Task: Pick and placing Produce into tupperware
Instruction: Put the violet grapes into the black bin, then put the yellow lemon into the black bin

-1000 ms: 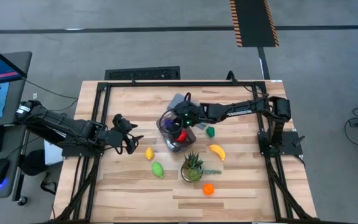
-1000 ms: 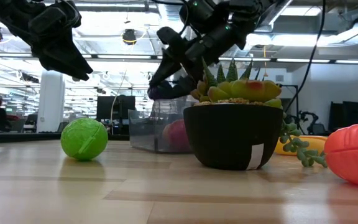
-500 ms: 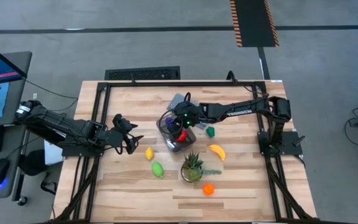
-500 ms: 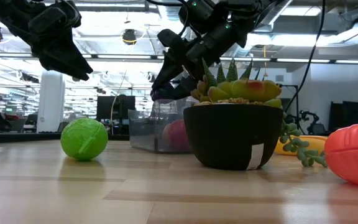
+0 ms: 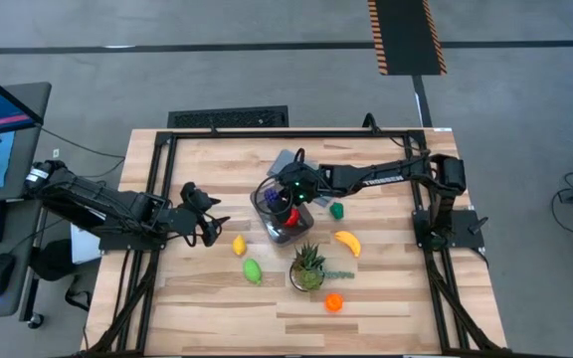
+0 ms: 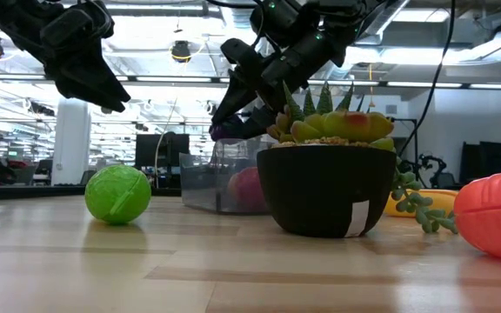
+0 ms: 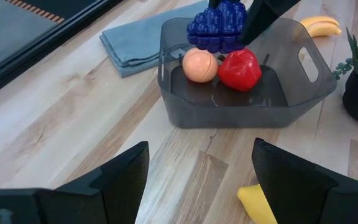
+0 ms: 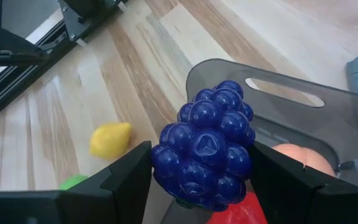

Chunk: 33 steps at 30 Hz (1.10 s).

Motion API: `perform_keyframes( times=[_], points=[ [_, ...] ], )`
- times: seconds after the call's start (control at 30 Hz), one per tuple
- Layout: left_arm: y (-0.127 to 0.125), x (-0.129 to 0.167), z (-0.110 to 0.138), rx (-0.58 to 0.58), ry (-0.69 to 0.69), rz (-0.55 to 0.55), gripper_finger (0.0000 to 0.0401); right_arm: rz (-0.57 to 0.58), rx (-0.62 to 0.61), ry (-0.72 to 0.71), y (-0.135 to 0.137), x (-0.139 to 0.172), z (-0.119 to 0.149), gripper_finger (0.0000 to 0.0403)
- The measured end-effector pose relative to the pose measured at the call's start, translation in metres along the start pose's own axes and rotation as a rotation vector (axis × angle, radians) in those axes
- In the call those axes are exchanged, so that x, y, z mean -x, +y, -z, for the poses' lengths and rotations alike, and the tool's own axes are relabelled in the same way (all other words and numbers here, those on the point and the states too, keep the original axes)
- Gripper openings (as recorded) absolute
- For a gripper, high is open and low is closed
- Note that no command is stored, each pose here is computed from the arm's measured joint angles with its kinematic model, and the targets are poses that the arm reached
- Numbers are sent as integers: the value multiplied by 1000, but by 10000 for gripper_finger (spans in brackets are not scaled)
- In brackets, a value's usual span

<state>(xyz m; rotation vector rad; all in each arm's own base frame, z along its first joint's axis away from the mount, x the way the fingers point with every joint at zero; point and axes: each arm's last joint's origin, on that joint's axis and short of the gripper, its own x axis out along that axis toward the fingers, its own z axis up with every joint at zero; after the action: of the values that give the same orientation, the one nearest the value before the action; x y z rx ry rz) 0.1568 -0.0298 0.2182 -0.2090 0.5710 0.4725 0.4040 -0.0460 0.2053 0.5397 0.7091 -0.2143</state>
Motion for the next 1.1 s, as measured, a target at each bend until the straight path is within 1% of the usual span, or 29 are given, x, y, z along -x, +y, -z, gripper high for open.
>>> perform_keyframes(
  times=[0.3, 0.53, 0.67, 0.97, 1.1],
  points=[
    [0, 0, 0, 2, 0, 0, 273, -23, 9, 11, 0, 0, 0, 268],
    [0, 0, 0, 3, 0, 0, 273, -27, 11, 3, 1, 0, -1, 297],
    [0, 0, 0, 2, 0, 0, 273, -30, 12, -2, 1, 0, -1, 306],
    [-1, 0, 0, 7, 4, 13, 273, -34, 6, -10, 1, 0, -2, 307],
    [-2, 1, 0, 15, 8, 24, 273, -42, -3, 36, 1, 3, 1, 303]
  ],
)
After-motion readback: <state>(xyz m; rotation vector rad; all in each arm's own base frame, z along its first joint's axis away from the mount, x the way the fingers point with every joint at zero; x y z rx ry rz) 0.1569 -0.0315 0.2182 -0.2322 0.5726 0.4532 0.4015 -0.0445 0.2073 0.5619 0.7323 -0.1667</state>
